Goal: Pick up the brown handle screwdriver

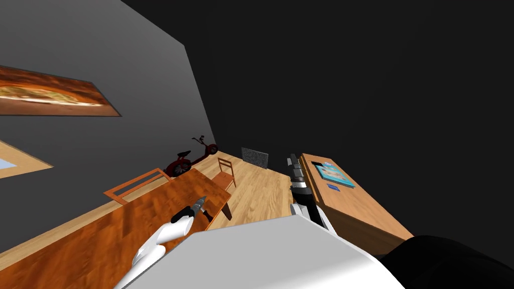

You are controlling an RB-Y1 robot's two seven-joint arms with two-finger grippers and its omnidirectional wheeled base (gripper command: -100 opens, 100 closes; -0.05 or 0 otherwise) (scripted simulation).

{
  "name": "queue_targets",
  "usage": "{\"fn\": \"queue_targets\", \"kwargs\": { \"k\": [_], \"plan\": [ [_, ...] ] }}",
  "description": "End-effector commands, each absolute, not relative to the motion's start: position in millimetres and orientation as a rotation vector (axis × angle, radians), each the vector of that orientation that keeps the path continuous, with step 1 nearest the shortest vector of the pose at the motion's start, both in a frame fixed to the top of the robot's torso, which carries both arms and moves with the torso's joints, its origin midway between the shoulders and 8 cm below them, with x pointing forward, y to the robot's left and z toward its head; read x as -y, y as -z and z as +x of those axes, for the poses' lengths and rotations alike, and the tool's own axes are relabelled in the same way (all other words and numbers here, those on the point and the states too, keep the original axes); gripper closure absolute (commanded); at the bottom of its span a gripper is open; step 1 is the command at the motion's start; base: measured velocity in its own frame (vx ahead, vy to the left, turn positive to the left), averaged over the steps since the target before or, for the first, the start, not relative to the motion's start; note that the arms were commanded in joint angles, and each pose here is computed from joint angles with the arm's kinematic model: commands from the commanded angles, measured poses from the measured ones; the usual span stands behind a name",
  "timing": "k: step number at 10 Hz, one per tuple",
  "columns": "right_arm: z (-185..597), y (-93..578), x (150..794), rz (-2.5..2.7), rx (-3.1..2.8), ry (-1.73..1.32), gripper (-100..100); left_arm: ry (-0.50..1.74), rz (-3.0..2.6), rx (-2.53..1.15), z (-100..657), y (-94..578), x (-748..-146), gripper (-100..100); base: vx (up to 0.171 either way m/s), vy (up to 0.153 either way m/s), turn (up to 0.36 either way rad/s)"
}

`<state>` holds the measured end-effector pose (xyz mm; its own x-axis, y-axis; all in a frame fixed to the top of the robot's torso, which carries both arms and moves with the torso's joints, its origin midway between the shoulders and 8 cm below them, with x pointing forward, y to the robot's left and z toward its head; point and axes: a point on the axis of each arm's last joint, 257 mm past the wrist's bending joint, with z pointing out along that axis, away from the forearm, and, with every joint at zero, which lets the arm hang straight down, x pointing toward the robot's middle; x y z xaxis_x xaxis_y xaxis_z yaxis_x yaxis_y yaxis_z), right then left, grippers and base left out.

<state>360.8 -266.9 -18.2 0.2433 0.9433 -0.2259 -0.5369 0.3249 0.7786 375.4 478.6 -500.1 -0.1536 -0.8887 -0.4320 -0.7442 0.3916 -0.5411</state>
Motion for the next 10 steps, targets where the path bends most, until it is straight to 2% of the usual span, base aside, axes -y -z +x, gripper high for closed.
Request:
{"fn": "queue_targets", "kwargs": {
  "k": [1, 10],
  "plan": [
    [361, 18, 267, 0.634, -0.774, -1.109, 0, 0.231, -1.428, -1.97, 364, 515, -480, -100, 0.032, 0.028, -0.102],
    [361, 18, 267, 0.634, -0.774, -1.109, 0, 0.014, -1.672, -2.22, 253, 602, -473, -100, 0.055, 0.039, -0.133]
  ]
}}
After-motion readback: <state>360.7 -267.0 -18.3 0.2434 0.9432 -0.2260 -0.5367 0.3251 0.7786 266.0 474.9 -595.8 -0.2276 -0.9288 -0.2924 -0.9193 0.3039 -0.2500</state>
